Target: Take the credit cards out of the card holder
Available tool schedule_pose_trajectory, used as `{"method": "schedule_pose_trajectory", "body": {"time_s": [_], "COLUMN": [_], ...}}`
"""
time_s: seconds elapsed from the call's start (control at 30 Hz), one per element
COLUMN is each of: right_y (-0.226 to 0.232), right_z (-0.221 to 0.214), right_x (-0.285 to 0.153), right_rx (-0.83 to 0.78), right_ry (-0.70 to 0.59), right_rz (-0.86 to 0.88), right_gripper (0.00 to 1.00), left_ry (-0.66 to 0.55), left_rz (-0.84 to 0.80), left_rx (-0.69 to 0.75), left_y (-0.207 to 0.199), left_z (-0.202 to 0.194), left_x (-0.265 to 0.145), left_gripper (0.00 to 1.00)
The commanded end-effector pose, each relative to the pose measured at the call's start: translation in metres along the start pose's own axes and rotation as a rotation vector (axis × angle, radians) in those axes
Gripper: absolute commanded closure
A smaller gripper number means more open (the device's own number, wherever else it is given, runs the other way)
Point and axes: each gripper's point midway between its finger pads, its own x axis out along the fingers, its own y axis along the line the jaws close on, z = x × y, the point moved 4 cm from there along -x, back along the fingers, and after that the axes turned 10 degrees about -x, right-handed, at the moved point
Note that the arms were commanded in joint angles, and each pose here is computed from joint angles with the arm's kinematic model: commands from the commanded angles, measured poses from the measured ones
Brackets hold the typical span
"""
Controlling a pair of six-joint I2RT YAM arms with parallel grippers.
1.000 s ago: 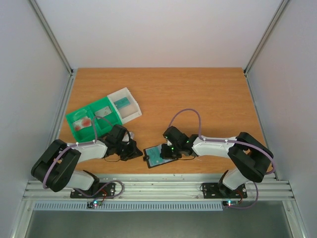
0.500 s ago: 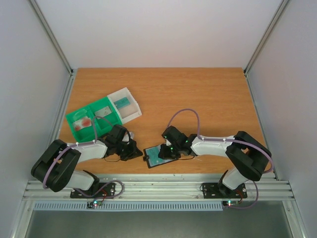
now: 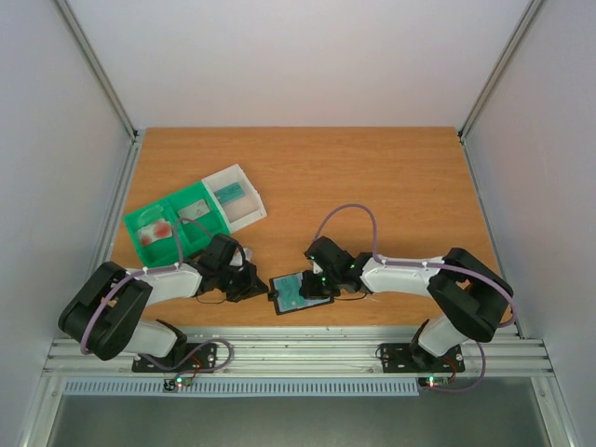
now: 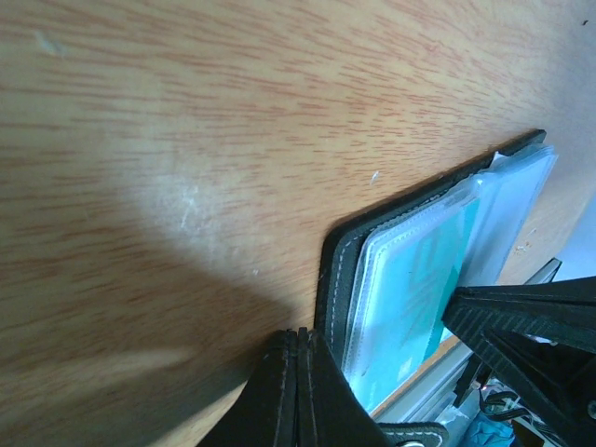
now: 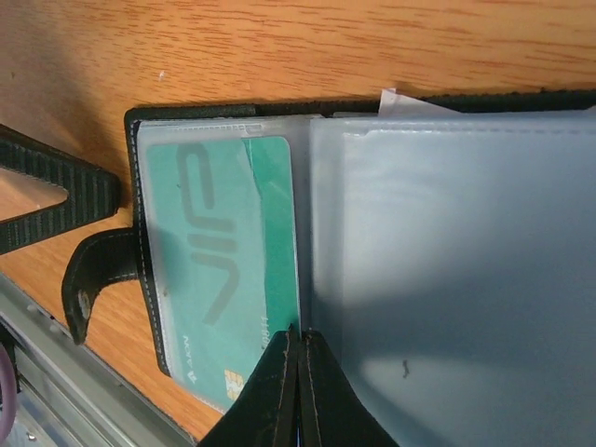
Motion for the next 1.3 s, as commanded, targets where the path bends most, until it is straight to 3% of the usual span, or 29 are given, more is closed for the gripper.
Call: {"method": "schedule_pose_trajectory", "body": {"time_s": [0.0, 0.43, 0.73, 1.27], "right_y": [-0.001, -0.007, -0.005, 0.002], "right_z": [0.001, 0.001, 0.005, 0.008], "right_x": [-0.011, -0.033, -0.053, -0.074], "right_rx": [-0.001, 0.001, 0.003, 0.019], "right_ry": [-0.038, -0.1, -0.175, -0.248], "right_rz": [-0.021, -0.073, -0.085, -0.05], "right_gripper": [0.99, 0.99, 0.99, 0.99], "left_ry": [-0.026, -0.033, -0.086, -0.104], "left_rz": [0.025, 0.027, 0.005, -0.208], "left_rx": [0.032, 0.039, 0.066, 0.149], "left_y": [0.003, 0.0, -0.017, -0.06], "left_z": [0.004, 0.003, 0.0, -0.014], "left_x": [0.003, -0.001, -0.023, -0.053], "left_gripper": [1.0, 0.99, 0.76, 0.54]}}
